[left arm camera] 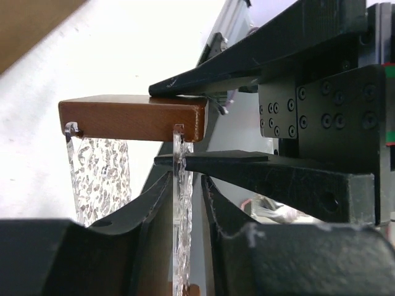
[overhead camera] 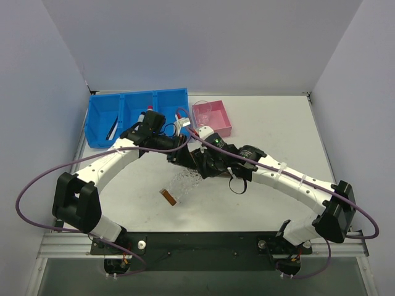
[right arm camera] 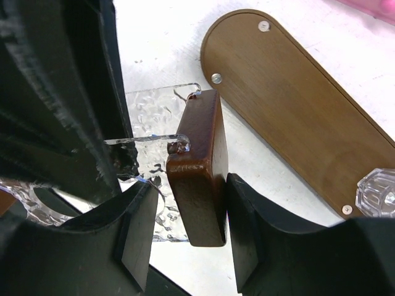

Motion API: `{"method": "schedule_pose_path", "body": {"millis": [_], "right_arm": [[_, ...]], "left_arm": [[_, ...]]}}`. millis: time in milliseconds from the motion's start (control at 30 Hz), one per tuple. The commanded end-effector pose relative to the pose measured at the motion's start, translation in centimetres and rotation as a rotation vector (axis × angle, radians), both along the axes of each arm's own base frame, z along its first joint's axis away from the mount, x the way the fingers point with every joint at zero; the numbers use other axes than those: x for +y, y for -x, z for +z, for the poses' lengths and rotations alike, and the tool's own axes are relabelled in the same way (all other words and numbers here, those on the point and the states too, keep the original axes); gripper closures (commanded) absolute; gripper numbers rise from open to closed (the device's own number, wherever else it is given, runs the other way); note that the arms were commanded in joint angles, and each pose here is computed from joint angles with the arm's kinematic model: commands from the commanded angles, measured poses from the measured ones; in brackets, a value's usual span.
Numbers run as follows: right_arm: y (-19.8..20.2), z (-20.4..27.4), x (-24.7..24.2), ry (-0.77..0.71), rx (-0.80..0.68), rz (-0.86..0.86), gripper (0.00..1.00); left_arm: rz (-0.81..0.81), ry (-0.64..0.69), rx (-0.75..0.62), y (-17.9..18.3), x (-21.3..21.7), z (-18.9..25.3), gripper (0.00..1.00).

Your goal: Prepare toiletry sets of a toothbrush and toothpaste on the tray

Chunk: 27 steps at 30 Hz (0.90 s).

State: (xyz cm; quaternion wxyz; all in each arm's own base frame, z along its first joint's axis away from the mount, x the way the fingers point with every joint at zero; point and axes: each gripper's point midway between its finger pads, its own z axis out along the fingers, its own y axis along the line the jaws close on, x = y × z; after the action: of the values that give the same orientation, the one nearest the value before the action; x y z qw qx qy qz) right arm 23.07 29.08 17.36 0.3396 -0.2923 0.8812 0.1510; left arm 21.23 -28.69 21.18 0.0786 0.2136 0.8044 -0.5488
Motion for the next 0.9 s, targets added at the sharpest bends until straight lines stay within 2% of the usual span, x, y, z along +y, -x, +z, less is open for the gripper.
{"method": "schedule_pose_path", "body": {"millis": [0, 200, 267, 300, 533, 667, 867], "right_arm": [[-2.3, 1.2, -1.1, -0.025, -0.061, -0.19, 1.0], [-2.6, 1.1, -3.0, -0.027, -0.089, -0.302, 1.0], [-2.7, 1.1, -3.2, -0.024, -0.095, -0.317, 1.0], [-2.9, 1.0, -3.5, -0.016, -0.099, -0.329, 1.0], [-3.3, 0.7, -5.3, 0.017, -0.092, -0.425, 1.0], [-3.6, 0.2, -6.1, 0.035, -0.059, -0.474, 1.0], [-4.6, -0.7, -8.0, 0.05, -0.014, -0.61, 1.0]], "left_arm": [[-0.024, 0.027, -0.157, -1.5, -0.4, 3.2, 0.65], [0.032, -0.029, -0.245, -4.1, -0.5, 3.1, 0.49], [0.052, -0.035, -0.277, -5.1, -0.6, 3.6, 0.33], [0.068, -0.03, -0.293, -5.8, -0.5, 3.7, 0.29], [0.225, -0.099, -0.417, -10.0, 1.1, 5.1, 0.25], [0.315, -0.13, -0.496, -11.1, 2.0, 6.2, 0.23], [0.493, -0.309, -0.536, -12.8, 5.3, 5.4, 0.22]]}}
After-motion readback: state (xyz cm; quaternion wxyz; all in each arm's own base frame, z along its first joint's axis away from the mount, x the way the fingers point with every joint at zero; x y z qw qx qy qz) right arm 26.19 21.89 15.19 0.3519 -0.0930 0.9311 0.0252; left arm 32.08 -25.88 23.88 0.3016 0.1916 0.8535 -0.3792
